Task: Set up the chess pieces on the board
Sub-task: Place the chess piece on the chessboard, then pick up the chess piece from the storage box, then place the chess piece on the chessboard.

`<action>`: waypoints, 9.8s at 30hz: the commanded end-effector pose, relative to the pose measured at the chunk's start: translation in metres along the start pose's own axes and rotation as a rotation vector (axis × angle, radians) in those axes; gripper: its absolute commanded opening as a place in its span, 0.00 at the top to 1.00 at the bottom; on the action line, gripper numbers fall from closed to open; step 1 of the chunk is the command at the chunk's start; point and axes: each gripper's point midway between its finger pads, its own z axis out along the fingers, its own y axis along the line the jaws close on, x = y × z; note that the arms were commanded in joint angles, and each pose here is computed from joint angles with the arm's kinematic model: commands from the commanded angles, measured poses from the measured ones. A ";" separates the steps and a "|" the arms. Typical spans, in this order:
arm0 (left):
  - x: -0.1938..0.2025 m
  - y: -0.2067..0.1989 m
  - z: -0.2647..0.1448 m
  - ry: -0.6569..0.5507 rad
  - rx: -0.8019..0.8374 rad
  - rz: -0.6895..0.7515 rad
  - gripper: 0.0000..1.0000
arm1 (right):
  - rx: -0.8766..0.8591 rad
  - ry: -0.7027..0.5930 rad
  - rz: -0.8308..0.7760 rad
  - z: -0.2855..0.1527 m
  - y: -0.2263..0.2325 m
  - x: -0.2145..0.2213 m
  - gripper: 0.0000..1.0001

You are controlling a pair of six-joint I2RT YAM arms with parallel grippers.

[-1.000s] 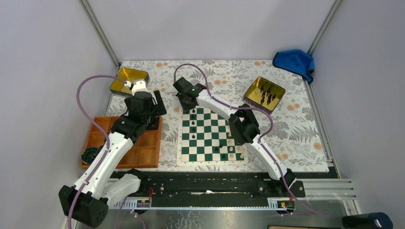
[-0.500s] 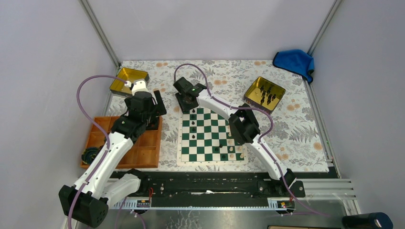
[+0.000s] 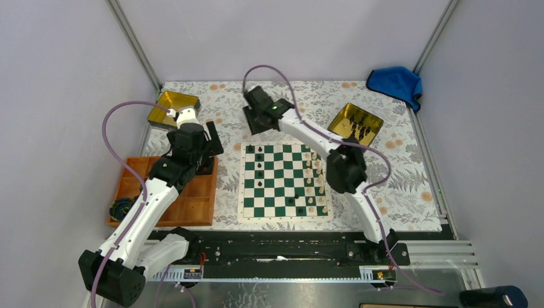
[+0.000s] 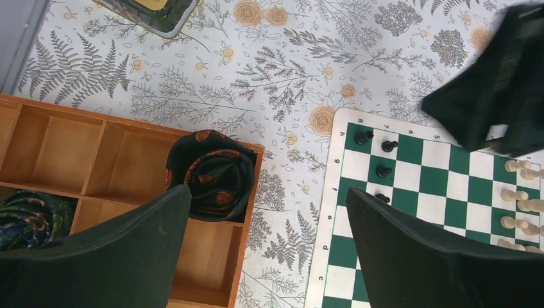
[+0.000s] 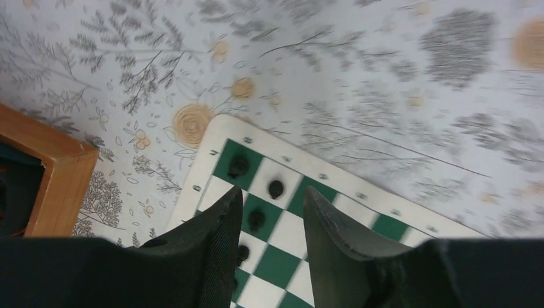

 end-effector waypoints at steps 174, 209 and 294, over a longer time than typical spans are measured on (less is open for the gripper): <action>-0.056 -0.009 -0.011 -0.108 0.001 -0.046 0.01 | -0.009 0.075 -0.146 -0.025 0.081 0.076 1.00; -0.065 0.000 -0.018 -0.139 -0.040 -0.042 0.01 | 0.004 0.144 -0.113 0.011 0.057 0.095 1.00; -0.087 -0.007 -0.014 -0.172 -0.046 -0.050 0.01 | 0.073 -0.088 -0.114 -0.106 0.030 0.017 0.50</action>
